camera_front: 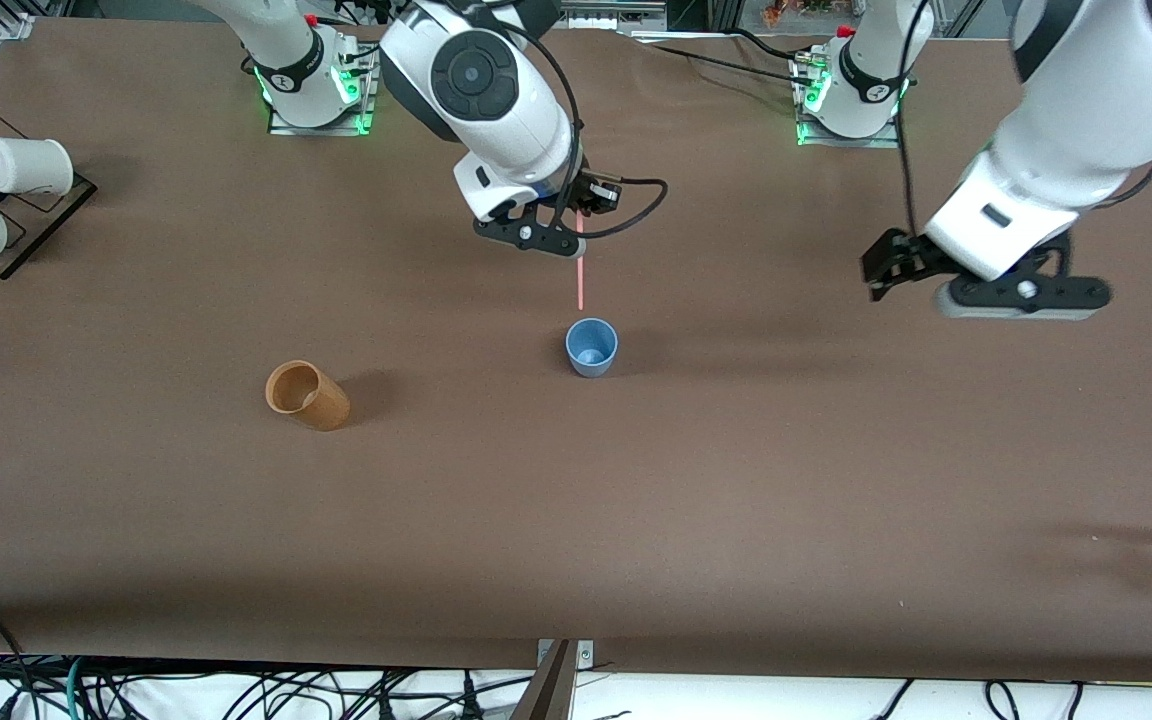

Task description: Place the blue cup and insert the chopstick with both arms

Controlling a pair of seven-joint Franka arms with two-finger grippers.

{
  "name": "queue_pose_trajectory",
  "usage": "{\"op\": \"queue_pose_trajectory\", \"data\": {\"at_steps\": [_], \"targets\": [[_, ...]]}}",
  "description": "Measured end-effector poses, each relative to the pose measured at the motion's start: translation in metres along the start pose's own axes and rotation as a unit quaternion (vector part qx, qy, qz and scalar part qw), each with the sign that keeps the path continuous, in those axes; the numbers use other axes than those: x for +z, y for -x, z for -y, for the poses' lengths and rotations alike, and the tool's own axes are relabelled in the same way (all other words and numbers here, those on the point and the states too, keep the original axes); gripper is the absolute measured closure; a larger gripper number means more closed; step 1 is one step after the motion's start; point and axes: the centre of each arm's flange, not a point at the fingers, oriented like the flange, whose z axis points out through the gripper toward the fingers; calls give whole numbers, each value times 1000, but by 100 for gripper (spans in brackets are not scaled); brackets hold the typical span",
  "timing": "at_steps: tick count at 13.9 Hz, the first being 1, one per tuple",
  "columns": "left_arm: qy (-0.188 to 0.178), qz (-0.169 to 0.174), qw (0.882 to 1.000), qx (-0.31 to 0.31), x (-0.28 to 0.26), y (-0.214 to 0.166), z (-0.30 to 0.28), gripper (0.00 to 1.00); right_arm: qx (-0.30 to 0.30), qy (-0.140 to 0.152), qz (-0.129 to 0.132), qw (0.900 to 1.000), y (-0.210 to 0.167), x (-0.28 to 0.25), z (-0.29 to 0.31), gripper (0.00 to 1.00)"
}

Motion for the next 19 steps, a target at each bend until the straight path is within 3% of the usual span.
{"op": "queue_pose_trajectory", "data": {"at_steps": [4,8,15,17,19], "targets": [[8,12,1000,-6,10,25,60,0,10,-2,5,1000,-11,20,3,92],[28,24,999,4,19,30,66,0,15,-3,9,1000,-19,39,6,92],[27,28,999,7,17,33,62,0,18,0,14,1000,-30,61,7,91],[27,35,999,7,18,34,63,0,15,-8,4,1000,-39,64,7,77],[27,37,999,6,18,35,64,0,11,-8,-14,1000,-50,61,5,56]]}}
